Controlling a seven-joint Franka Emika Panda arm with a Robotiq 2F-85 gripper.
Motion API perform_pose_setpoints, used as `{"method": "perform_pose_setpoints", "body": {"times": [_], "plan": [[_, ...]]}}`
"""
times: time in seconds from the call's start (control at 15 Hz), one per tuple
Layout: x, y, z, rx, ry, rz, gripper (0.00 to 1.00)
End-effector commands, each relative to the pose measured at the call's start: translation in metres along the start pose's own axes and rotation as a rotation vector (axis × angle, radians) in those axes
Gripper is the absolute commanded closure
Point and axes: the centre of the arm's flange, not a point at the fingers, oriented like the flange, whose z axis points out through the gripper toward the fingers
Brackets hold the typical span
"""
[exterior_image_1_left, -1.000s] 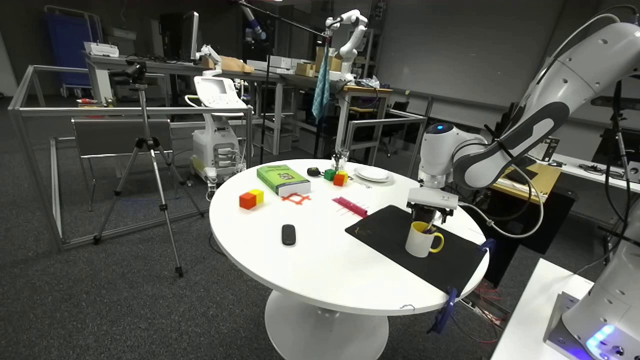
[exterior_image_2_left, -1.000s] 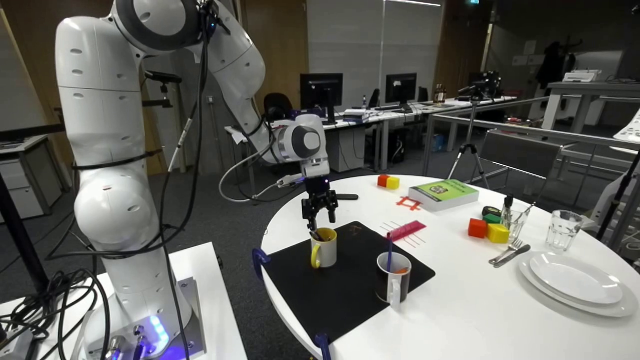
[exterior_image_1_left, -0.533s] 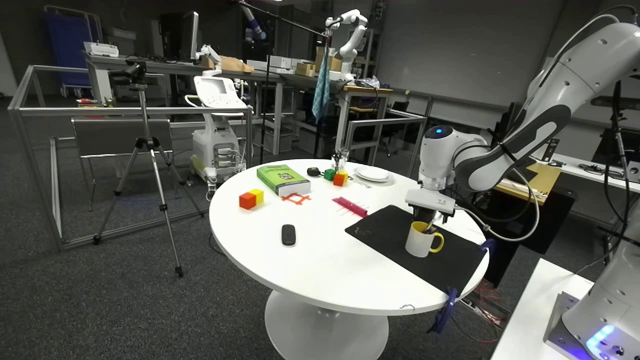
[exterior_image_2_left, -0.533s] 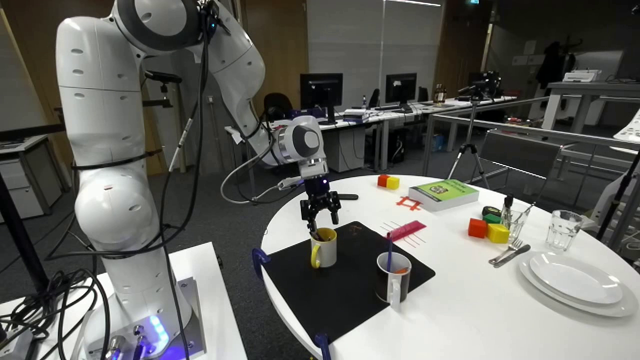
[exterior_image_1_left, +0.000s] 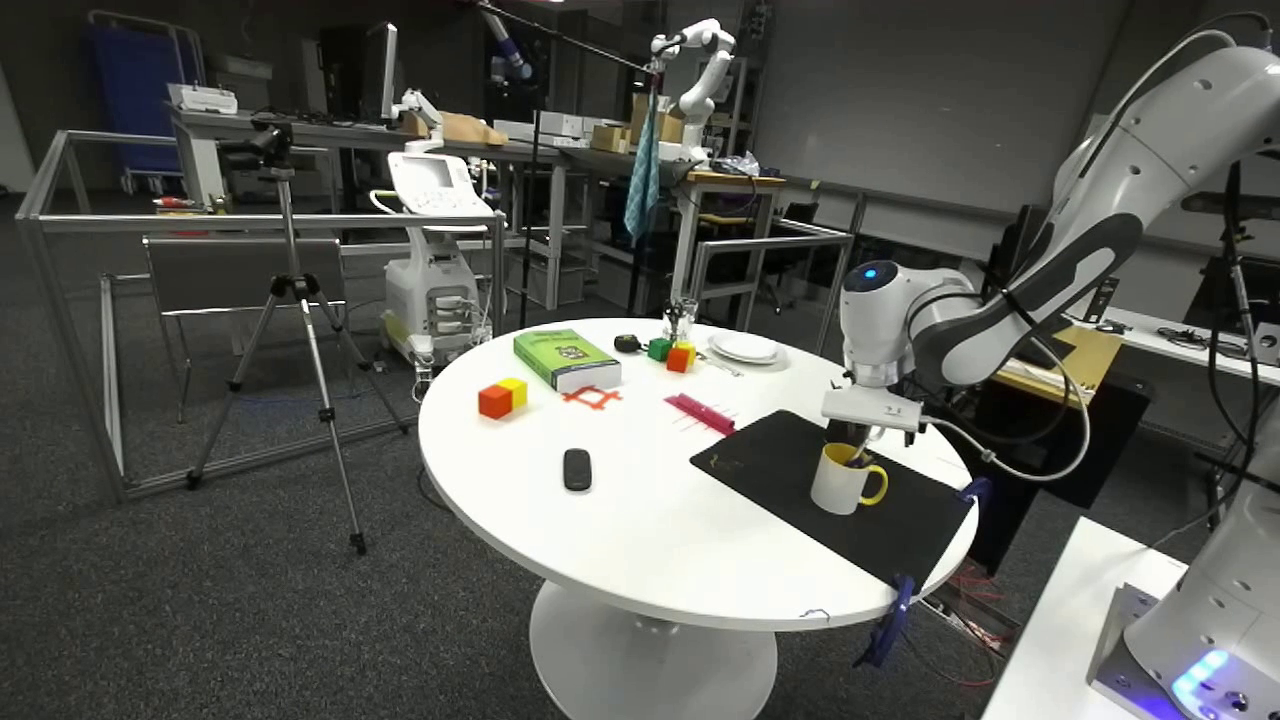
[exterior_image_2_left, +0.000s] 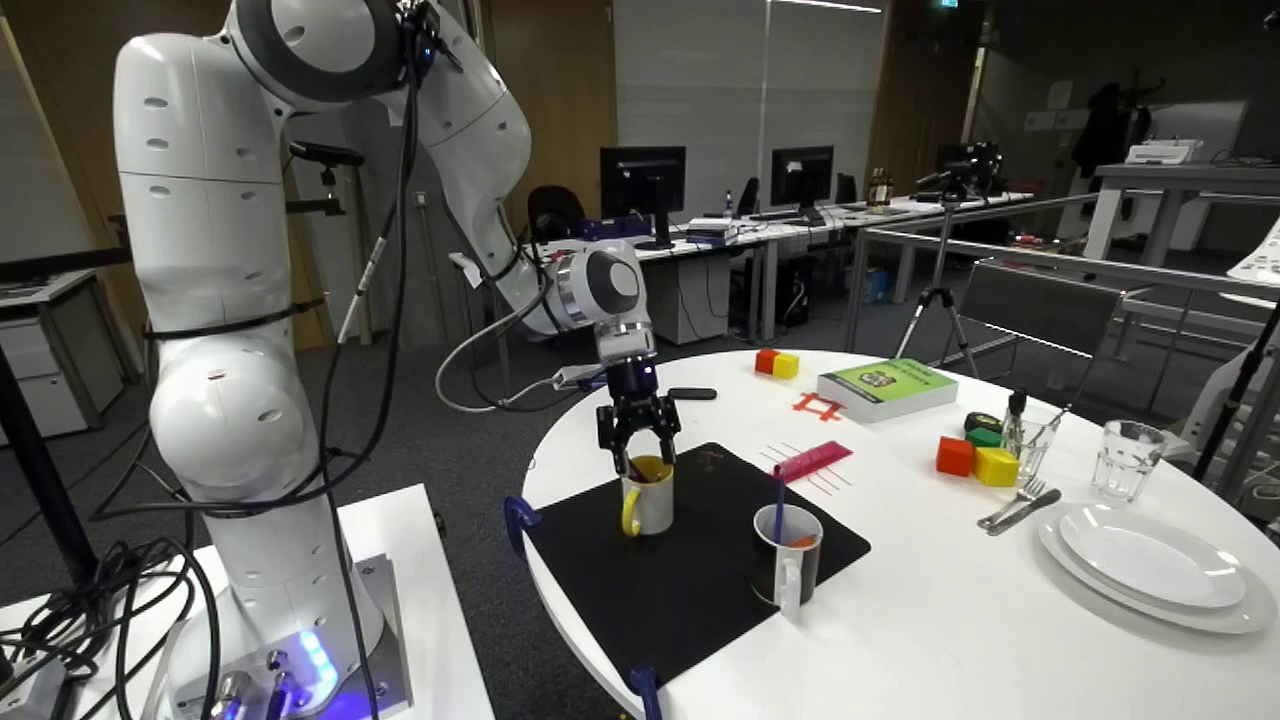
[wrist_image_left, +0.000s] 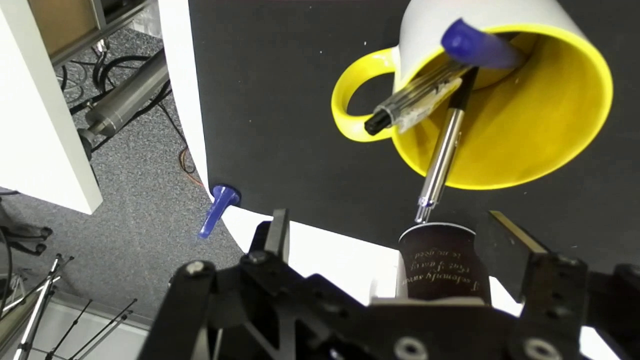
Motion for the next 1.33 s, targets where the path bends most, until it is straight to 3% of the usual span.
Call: {"method": "perform_pose_setpoints", "body": {"times": [0.0,0.53,1.27], "plan": [[-0.002,0.001,0.007,-0.012,0.058,-0.001,0.0],[-0.014,-0.007,0.022,0.044,0.135,0.016,0.0],[-0.028,-0.014,0.016,0.085,0.17,-0.007,0.0]]}}
